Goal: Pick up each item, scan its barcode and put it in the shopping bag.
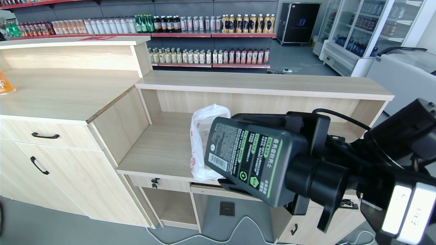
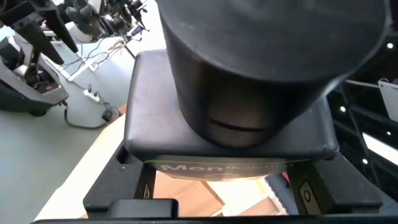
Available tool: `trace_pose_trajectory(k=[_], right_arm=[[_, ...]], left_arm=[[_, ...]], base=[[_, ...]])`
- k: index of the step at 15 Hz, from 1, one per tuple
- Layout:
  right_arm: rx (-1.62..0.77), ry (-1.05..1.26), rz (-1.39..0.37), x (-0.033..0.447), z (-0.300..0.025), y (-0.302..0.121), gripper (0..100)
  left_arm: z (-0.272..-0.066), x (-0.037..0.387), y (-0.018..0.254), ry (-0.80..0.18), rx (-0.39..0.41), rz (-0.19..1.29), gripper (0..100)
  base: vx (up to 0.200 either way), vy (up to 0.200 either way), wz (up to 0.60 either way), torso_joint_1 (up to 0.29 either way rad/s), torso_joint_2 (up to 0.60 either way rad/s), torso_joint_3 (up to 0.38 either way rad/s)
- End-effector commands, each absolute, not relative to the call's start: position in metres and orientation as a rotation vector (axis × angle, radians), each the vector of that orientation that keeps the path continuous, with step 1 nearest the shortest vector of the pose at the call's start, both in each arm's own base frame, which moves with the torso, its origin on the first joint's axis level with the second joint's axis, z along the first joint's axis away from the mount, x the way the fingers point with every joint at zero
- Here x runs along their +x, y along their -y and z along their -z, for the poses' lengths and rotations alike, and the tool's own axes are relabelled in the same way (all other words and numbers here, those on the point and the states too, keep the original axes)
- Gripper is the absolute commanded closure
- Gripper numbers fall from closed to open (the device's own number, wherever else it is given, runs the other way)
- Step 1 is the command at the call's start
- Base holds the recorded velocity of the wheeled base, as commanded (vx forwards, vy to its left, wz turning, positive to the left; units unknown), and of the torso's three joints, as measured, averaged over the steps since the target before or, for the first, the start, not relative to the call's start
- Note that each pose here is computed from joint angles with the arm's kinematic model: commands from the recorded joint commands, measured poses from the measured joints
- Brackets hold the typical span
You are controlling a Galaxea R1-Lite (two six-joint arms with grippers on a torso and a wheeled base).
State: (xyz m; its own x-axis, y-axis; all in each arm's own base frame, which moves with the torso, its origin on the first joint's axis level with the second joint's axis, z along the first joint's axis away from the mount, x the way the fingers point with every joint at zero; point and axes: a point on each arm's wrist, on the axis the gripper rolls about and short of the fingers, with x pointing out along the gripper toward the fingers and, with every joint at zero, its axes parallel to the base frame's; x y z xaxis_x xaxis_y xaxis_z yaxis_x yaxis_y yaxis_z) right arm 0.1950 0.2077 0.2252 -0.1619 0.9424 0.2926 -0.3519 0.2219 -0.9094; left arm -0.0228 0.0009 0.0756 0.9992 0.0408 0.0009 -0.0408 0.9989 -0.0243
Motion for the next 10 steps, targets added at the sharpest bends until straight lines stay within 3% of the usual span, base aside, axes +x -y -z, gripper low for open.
trace_pose_trajectory(k=[1, 4, 6, 8, 10], right_arm=[[-0.696, 1.160, -1.238, 0.198, -0.239, -0.185, 100], [-0.794, 0.805, -0.944, 0.214, -0.262, -0.098, 100], [-0.760, 0.565, -0.751, 0.225, -0.258, -0.036, 100], [-0.557, 0.309, -0.511, 0.230, -0.251, 0.030, 100], [-0.348, 0.174, -0.297, 0.230, -0.250, 0.056, 100]], left_arm=[[-0.076, -0.023, -0.001, 0.002, -0.025, -0.041, 0], [-0.076, -0.023, -0.001, 0.002, -0.025, -0.041, 0], [-0.076, -0.023, -0.001, 0.002, -0.025, -0.041, 0], [-0.076, -0.023, -0.001, 0.002, -0.025, -0.041, 0], [-0.076, -0.023, -0.001, 0.002, -0.025, -0.041, 0]], base=[[0.000, 0.000, 0.00, 0.000, 0.00, 0.000], [0.000, 0.000, 0.00, 0.000, 0.00, 0.000], [0.000, 0.000, 0.00, 0.000, 0.00, 0.000], [0.000, 0.000, 0.00, 0.000, 0.00, 0.000], [0.000, 0.000, 0.00, 0.000, 0.00, 0.000]])
